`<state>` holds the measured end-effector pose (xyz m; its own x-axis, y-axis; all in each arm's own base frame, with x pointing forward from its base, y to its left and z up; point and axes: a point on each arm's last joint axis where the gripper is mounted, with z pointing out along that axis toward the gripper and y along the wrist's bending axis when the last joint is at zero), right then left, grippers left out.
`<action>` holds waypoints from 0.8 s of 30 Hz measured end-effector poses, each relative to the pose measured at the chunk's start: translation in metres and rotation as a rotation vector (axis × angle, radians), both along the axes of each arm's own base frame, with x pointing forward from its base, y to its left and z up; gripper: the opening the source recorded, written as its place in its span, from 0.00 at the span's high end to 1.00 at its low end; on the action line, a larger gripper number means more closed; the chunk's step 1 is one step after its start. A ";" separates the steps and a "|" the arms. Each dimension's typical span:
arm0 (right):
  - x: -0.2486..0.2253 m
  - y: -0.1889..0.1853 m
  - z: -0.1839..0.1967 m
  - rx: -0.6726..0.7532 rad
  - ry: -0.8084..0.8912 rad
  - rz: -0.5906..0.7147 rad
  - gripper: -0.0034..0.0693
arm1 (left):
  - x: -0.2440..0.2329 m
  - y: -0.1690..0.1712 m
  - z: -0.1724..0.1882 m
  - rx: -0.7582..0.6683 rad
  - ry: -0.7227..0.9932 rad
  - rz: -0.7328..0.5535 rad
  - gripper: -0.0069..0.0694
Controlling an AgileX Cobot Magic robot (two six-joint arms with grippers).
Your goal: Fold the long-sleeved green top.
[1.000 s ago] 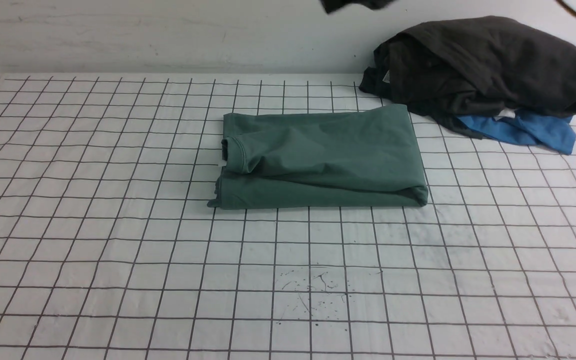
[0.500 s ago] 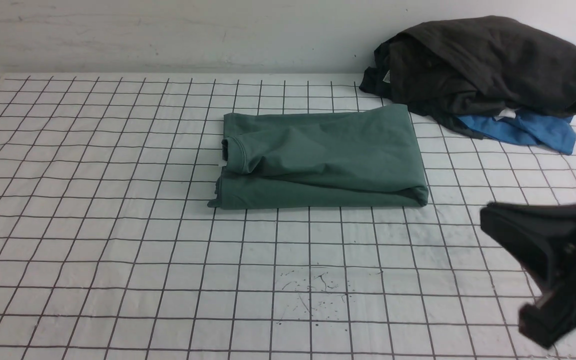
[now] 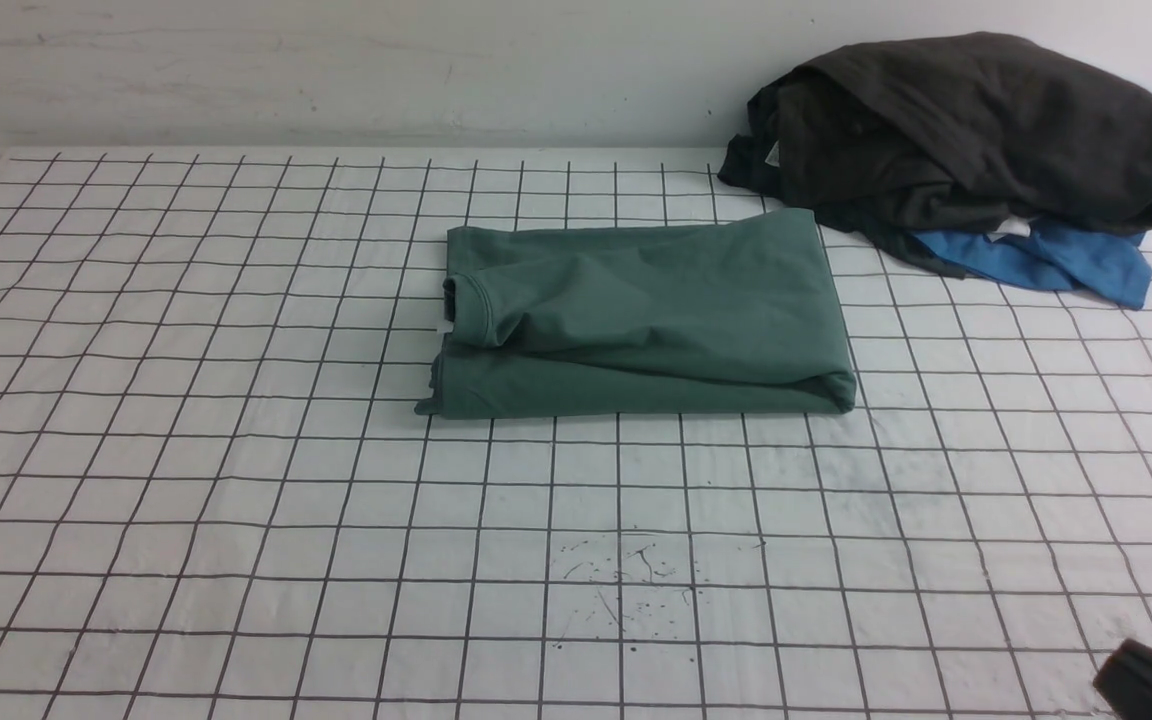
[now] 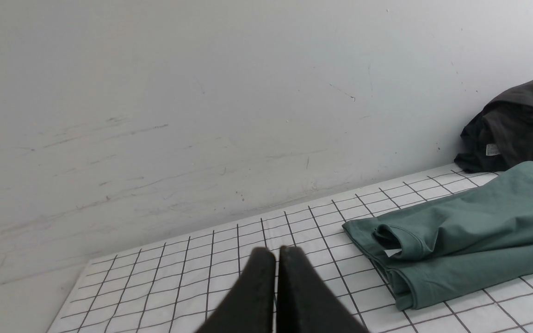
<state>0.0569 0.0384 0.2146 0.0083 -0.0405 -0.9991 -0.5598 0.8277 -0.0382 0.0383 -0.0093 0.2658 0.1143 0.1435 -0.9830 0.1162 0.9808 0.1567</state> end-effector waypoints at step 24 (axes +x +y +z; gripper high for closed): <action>-0.002 -0.034 -0.033 0.068 0.218 -0.528 0.97 | 0.000 0.000 0.000 -0.003 -0.003 0.000 0.92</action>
